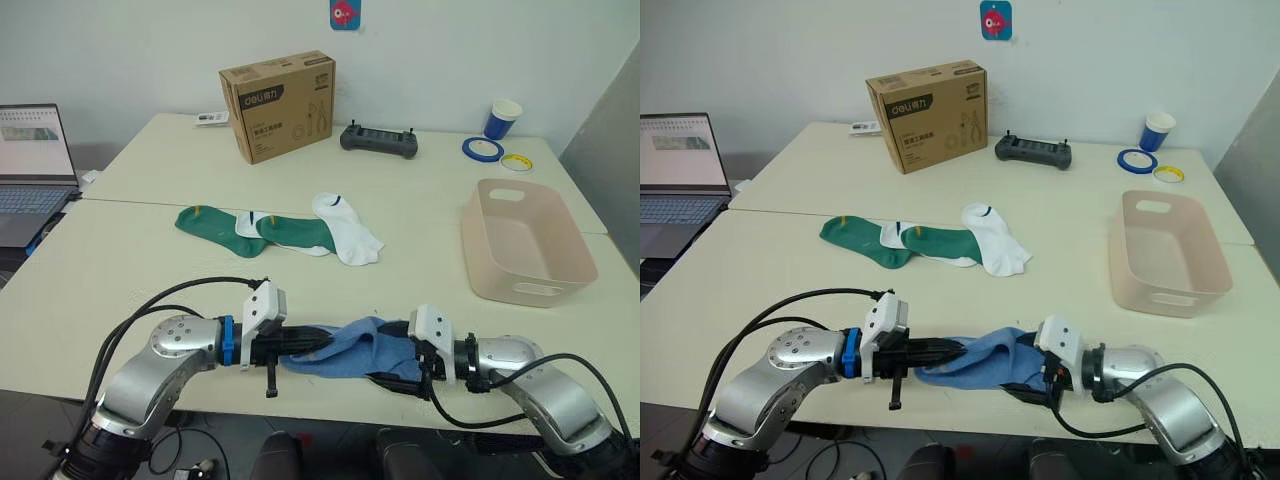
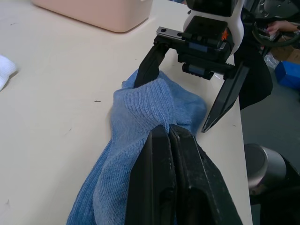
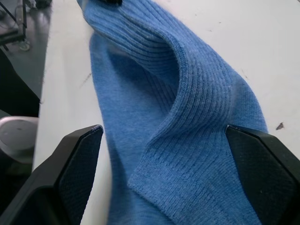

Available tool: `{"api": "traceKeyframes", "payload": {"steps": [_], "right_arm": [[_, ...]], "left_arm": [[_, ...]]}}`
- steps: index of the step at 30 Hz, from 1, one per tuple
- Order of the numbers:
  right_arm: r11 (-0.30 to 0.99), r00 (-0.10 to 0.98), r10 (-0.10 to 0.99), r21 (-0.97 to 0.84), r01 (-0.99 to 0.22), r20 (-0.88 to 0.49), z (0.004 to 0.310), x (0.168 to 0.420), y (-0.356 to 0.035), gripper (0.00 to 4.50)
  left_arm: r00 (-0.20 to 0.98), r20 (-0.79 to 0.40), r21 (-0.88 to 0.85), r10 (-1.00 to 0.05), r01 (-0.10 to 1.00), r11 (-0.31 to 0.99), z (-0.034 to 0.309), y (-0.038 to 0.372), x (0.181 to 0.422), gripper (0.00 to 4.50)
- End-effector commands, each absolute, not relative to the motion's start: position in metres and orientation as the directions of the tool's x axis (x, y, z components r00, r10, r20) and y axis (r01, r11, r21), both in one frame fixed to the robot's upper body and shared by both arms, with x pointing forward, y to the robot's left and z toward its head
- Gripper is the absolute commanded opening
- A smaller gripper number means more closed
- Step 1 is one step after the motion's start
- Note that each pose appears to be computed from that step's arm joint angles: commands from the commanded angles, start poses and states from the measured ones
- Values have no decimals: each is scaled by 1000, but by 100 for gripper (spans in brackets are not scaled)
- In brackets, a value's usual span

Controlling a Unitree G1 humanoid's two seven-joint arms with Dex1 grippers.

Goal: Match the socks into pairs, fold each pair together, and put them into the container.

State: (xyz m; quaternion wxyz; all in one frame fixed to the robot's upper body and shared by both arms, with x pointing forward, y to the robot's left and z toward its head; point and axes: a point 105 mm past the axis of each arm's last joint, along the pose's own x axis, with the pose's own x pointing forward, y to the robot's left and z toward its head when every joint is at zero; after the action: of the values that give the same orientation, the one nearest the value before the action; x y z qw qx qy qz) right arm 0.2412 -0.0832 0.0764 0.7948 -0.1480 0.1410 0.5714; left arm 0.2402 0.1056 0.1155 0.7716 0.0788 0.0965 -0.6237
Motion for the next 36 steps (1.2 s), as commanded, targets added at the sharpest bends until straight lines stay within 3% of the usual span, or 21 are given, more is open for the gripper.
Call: {"api": "traceKeyframes", "payload": {"steps": [1,7,10,20,21,26,31,36], "right_arm": [[275,301,881,-121,-954,-366,85,242,-80,449],[266,297,878,-133,-955,-376,81,246,-76,449],[279,317,873,-154,-948,-372,83,251,-81,393],[246,289,892,-163,-955,-347,102,248,-85,21],[238,277,897,-152,-959,-346,105,247,-85,3],[172,213,891,-135,-976,-400,118,240,-98,3],[94,107,911,-52,-994,-399,138,225,-101,3],[-75,-151,912,206,-976,-381,154,183,-97,3]], "left_arm": [[202,-221,27,-954,979,201,125,104,238,0],[208,-215,32,-954,978,206,124,103,239,0],[211,-222,36,-952,977,209,124,104,240,0],[215,-232,37,-949,976,213,121,108,240,0],[216,-235,36,-948,976,214,120,109,241,0],[230,-243,46,-942,973,226,124,116,243,0],[144,-314,25,-938,989,144,133,121,226,0],[-9,-379,-164,-925,985,58,148,128,201,0]]}}
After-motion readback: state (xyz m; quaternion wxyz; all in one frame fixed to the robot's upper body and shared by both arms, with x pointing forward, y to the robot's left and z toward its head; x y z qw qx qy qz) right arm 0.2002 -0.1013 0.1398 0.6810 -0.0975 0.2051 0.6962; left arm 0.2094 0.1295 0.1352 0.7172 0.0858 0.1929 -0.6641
